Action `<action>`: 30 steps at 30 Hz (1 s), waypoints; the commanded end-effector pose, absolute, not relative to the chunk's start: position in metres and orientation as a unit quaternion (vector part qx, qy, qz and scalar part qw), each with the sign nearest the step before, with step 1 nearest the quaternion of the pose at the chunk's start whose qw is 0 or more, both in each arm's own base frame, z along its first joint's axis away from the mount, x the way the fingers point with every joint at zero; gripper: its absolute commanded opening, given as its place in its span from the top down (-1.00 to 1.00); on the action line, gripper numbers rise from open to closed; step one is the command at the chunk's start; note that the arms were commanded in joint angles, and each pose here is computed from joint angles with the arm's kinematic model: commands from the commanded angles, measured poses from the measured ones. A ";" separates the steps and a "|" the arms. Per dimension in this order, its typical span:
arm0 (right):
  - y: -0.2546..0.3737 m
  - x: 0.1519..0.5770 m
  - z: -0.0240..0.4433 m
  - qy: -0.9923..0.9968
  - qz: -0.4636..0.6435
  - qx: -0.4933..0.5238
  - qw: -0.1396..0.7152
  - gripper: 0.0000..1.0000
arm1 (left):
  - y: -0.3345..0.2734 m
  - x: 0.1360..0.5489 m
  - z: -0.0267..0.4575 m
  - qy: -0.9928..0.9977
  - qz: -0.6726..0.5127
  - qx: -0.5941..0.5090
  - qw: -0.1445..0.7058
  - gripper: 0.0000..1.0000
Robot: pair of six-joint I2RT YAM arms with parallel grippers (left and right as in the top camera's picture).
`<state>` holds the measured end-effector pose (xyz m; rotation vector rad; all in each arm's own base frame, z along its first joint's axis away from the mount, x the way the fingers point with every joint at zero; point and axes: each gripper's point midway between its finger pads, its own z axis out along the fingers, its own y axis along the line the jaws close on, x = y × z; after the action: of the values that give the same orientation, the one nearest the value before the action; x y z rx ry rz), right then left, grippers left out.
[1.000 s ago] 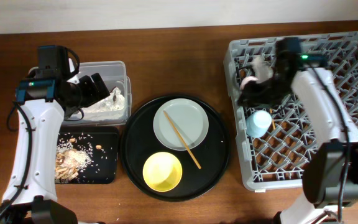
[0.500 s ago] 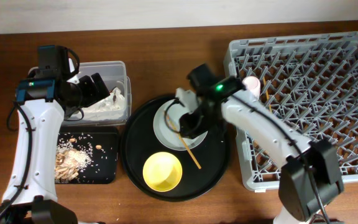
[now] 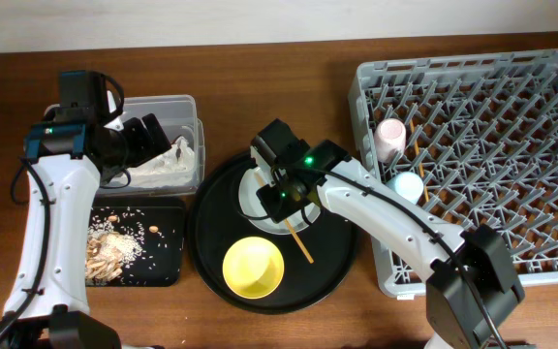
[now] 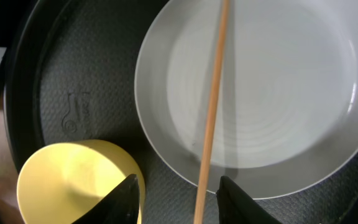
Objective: Sort waste into correct bins and load items into the dishwasher rack
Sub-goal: 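Grasp the second chopstick and place it upright in the rack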
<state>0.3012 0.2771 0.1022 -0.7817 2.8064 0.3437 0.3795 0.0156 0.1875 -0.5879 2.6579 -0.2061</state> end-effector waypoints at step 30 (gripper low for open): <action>0.267 0.295 0.016 0.970 0.060 -0.237 0.014 0.58 | 0.018 0.381 0.197 0.951 -0.071 -0.208 0.218 -0.98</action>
<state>0.2973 0.2701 0.0232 -0.7425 3.0054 0.2187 0.3794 0.0156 0.1875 -0.5880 2.6583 -0.2060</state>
